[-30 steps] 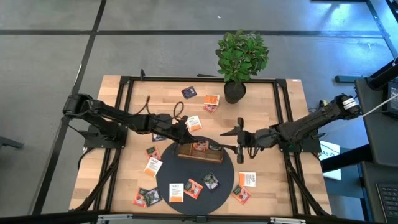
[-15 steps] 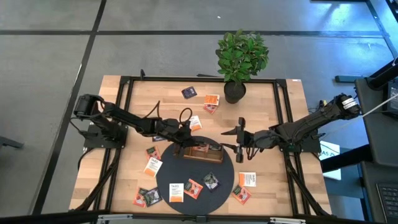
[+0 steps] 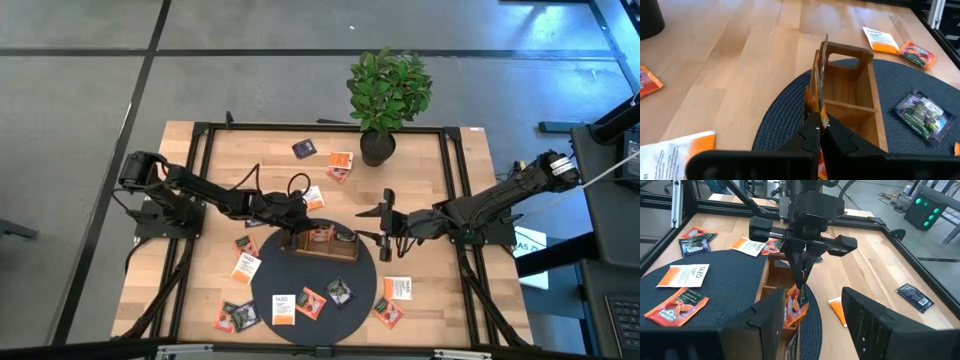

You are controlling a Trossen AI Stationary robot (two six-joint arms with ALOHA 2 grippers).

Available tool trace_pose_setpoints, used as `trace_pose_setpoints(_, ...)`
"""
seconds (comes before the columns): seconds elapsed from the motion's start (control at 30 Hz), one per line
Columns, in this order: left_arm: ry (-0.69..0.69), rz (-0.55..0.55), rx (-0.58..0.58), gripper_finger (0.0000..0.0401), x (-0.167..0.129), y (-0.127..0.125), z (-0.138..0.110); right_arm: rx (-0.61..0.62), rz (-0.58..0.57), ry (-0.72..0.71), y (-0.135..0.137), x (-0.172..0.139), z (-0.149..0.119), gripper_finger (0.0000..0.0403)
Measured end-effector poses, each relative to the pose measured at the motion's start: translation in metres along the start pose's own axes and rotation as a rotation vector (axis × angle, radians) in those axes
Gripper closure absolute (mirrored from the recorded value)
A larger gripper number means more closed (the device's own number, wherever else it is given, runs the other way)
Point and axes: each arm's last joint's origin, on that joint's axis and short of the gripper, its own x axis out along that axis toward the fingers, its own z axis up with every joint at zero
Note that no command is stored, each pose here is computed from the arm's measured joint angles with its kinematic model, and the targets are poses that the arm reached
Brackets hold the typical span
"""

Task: Pick & Place Tea
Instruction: Put the orange black tea bag into the middle section of the wooden organizer

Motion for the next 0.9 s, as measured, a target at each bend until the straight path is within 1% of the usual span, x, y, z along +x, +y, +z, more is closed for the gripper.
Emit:
trace_pose_setpoints(0.73,-0.032,-0.007,0.000,0.0394,0.0000,-0.0008,0.0031,-0.012,-0.001,0.024,-0.0002,0.0000,-0.0028,0.0205)
trace_pose_setpoints(0.9,-0.032,-0.006,-0.005,0.0379,0.0000,-0.0008,0.0031,0.005,-0.002,0.037,-0.0002,0.0000,-0.0042,0.0205)
